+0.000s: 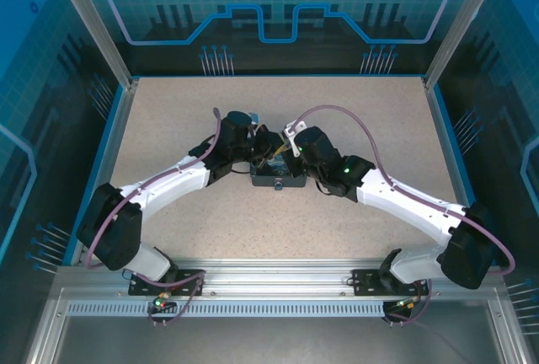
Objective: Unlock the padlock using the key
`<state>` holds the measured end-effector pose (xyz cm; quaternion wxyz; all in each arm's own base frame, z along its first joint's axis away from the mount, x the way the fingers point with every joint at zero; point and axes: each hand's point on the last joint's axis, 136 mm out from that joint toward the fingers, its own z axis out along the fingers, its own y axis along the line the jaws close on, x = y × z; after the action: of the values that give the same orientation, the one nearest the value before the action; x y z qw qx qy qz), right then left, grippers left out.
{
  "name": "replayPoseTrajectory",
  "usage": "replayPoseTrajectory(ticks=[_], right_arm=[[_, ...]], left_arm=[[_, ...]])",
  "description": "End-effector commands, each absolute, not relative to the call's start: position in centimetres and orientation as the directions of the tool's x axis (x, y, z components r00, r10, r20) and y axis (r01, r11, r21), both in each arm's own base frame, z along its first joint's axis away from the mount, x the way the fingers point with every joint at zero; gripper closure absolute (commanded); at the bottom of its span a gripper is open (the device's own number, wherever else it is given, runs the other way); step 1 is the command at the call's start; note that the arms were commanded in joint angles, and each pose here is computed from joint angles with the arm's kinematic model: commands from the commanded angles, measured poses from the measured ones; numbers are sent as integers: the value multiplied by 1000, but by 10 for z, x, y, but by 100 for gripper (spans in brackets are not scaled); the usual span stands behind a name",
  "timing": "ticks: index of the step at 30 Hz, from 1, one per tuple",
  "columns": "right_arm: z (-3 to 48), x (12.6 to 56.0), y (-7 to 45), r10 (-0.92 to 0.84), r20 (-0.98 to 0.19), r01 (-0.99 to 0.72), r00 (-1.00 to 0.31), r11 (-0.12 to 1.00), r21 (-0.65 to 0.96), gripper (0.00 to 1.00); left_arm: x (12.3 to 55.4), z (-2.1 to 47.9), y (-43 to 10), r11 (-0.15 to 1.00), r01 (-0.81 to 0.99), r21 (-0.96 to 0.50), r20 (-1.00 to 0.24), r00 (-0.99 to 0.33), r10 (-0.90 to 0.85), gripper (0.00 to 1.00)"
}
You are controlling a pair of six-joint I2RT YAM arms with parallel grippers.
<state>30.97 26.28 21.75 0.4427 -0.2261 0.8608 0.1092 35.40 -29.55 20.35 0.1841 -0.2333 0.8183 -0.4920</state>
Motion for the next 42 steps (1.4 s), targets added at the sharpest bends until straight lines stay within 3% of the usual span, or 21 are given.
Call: replayPoseTrajectory(ticks=[1, 4, 15, 29, 42], right_arm=[[246, 310, 258, -202, -825, -460, -528, 885, 77, 53], [256, 309, 249, -159, -817, -432, -554, 894, 119, 44], [297, 310, 229, 50, -763, -310, -644, 895, 320, 27], [359, 331, 235, 227, -681, -298, -697, 771, 562, 24], [381, 373, 232, 337, -538, -248, -773, 619, 745, 23]], left_arm=[[353, 189, -298, 434, -198, -879, -81, -835, -544, 100], [357, 187, -298, 440, -190, -878, -96, -830, -549, 100], [366, 203, -299, 438, -70, -896, -204, -813, -546, 100], [365, 272, -283, 441, 122, -889, -382, -730, -567, 100], [401, 340, -298, 388, 328, -861, -508, -598, -620, 100]])
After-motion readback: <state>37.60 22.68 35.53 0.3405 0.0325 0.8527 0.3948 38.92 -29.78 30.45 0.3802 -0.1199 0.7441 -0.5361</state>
